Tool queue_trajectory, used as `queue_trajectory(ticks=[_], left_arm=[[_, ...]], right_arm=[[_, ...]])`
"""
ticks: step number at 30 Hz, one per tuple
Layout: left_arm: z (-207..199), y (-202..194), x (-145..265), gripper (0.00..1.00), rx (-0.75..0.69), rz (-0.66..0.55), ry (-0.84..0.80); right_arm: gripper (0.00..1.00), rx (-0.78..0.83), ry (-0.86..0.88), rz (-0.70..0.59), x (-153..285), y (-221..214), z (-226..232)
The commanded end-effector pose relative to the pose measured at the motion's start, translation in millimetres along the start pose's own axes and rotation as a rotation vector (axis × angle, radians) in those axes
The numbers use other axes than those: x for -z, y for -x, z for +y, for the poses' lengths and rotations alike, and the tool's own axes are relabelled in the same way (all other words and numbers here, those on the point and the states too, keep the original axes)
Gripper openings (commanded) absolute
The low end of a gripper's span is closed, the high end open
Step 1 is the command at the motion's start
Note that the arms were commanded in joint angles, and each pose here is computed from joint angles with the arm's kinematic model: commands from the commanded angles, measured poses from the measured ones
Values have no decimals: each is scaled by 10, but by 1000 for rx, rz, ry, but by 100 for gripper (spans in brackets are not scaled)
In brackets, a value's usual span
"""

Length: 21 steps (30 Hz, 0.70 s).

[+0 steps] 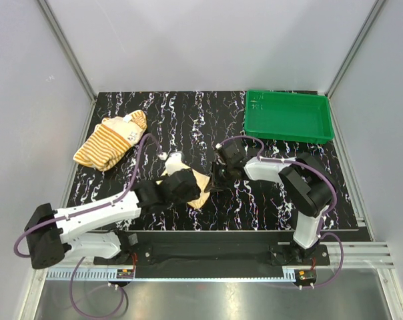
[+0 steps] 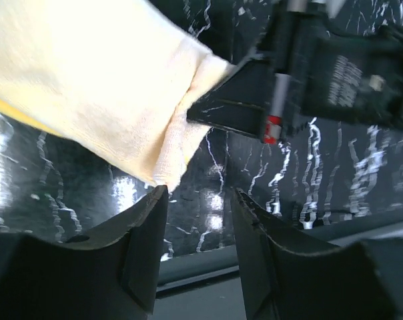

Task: Roll the towels
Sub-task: Roll the towel

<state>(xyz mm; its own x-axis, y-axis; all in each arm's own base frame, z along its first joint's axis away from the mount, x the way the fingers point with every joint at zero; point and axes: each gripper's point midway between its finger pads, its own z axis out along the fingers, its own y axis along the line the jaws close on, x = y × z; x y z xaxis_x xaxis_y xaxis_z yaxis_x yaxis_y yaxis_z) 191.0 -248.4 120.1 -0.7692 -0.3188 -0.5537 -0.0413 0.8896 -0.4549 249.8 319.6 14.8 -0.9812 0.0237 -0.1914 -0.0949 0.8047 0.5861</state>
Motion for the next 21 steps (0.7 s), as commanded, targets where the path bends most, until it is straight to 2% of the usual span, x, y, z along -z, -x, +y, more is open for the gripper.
queue_trajectory(ticks=[1,6,11,15,21], left_arm=[[276,212,113,47,-316,-148,210],[-209,-44,64,47,-608,-190,142],[-579,-375,-53,45,-822,-218,106],[-781,-539,-140,44,-879,-203,37],[-794,-726,-239,44,-899,-162,-40]], right_arm=[[0,15,-147,44,83,-142,-275],[0,43,-174,73,190,-172,-279],[0,58,-190,84,280,-207,-290],[0,59,-201,96,301,-251,-327],[0,67,-198,112,327,-299,-339]])
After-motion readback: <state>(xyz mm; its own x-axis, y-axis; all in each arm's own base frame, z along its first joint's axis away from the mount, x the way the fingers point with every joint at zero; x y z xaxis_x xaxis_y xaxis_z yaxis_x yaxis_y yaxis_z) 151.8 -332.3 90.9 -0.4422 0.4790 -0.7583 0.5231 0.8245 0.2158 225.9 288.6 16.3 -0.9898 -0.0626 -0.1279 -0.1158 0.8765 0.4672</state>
